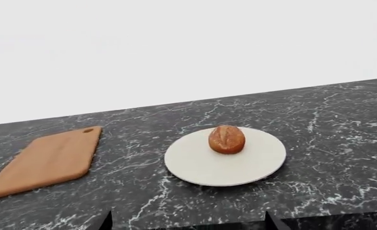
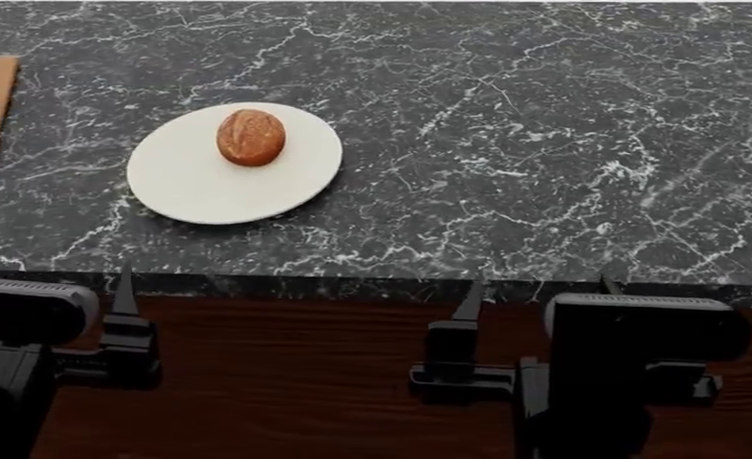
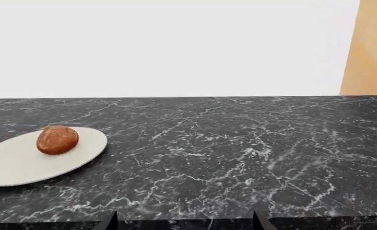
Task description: Place all breads on the cutting board.
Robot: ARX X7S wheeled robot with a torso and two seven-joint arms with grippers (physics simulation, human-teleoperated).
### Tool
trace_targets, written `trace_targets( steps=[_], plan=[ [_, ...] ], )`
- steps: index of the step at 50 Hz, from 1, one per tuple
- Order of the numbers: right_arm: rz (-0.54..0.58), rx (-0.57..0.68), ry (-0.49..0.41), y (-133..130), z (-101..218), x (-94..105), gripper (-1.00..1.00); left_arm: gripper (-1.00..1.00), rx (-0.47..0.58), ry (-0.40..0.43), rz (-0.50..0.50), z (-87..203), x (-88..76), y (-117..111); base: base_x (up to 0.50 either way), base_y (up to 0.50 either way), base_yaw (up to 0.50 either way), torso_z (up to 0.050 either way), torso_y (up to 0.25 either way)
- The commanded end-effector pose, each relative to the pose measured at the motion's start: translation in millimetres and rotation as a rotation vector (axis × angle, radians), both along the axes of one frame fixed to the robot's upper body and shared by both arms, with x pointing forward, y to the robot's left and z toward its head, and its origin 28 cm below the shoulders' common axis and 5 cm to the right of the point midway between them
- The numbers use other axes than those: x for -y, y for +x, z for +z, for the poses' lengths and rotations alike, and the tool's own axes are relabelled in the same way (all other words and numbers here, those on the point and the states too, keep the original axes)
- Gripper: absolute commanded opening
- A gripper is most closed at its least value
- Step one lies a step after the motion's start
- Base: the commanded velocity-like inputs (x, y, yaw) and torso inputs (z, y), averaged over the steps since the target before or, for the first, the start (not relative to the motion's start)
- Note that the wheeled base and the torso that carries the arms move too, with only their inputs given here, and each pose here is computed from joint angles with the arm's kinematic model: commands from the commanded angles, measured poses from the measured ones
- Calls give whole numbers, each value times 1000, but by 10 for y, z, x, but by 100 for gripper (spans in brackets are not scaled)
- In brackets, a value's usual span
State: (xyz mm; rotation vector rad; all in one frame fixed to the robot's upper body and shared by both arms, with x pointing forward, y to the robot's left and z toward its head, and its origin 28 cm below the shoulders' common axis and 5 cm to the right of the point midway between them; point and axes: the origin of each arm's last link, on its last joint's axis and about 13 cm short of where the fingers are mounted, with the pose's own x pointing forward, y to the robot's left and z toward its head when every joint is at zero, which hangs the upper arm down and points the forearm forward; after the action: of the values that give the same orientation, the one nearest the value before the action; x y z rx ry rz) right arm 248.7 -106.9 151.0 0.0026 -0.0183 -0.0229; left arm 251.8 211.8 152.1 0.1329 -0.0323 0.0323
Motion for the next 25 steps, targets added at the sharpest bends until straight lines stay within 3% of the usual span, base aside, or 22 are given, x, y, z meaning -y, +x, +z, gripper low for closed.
trace_targets(
  steps=[1,17,25],
  plan=[
    [22,18,-12,-26,27,-7,100,100,2,-7,-2,19,-12,-5,-78,500,0,0,0],
    [37,27,-8,-37,28,-3,100,100,-1,5,-1,10,-12,-4,-3,499,0,0,0],
    [43,29,-7,-40,31,-4,100,100,3,9,2,21,-13,-9,152,325,0,0,0]
  ],
)
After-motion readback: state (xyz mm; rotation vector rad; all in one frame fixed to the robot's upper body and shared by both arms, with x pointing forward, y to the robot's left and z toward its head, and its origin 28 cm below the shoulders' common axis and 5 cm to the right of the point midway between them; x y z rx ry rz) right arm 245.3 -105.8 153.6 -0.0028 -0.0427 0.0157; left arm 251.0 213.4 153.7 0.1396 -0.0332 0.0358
